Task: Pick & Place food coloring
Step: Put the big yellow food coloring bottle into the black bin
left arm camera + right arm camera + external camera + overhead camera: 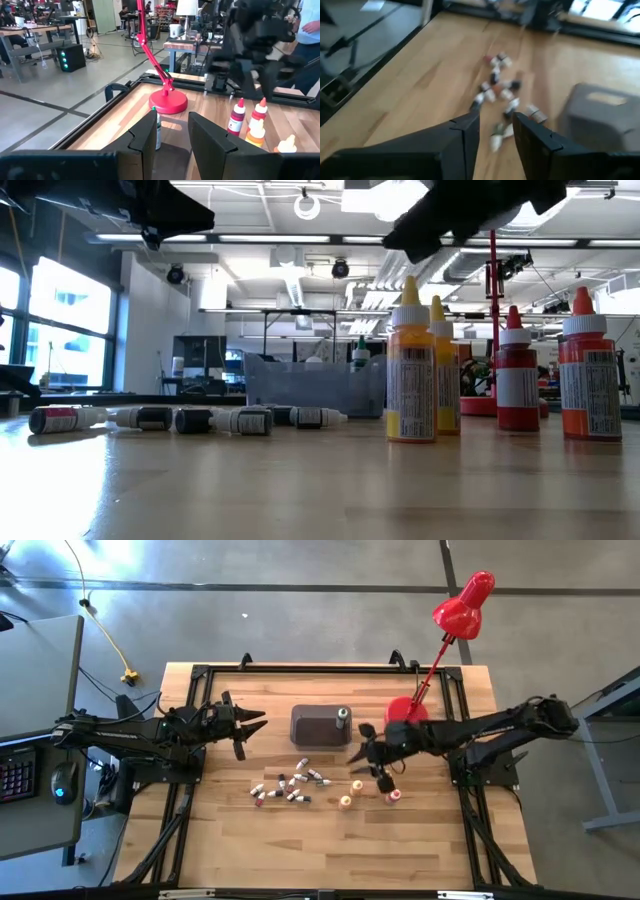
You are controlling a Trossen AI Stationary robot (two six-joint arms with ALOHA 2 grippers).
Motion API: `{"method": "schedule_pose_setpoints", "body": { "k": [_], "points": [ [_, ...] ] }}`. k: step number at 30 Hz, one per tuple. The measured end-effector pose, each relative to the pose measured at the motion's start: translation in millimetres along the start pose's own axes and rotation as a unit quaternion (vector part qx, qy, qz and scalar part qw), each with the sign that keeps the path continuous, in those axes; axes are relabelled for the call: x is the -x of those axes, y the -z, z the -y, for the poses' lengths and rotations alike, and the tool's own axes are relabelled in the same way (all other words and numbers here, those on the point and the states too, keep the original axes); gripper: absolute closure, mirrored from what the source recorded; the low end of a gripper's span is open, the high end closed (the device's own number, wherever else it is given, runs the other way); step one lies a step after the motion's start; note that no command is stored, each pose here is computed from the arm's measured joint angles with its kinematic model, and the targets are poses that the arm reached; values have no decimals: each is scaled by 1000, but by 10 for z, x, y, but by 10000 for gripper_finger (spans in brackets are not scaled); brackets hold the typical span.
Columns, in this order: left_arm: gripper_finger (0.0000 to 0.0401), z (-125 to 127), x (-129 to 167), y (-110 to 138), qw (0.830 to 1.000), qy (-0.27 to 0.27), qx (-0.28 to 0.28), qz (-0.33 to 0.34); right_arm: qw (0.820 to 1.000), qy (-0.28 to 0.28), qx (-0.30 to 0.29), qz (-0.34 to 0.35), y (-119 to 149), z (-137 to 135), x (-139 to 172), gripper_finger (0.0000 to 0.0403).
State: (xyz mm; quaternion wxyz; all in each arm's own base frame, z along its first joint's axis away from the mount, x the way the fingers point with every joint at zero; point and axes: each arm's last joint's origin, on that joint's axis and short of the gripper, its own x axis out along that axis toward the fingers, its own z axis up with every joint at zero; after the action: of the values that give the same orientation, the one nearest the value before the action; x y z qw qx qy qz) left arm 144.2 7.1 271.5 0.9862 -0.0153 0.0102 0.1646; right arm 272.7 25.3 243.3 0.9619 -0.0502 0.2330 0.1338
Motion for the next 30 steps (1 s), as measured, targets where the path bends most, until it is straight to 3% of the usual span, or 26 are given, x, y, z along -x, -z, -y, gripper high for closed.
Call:
{"method": "schedule_pose_setpoints", "body": {
  "k": [7,15,30],
  "points": [
    [290,0,0,0,1000,0,6,0,998,11,9,-55,133,-148,-177,258],
    [290,0,0,3,1000,1,23,-2,992,-4,-44,-119,255,-229,-176,231],
    [290,1,0,3,1000,1,24,-2,986,0,-25,-166,421,-262,-358,196]
  ]
}}
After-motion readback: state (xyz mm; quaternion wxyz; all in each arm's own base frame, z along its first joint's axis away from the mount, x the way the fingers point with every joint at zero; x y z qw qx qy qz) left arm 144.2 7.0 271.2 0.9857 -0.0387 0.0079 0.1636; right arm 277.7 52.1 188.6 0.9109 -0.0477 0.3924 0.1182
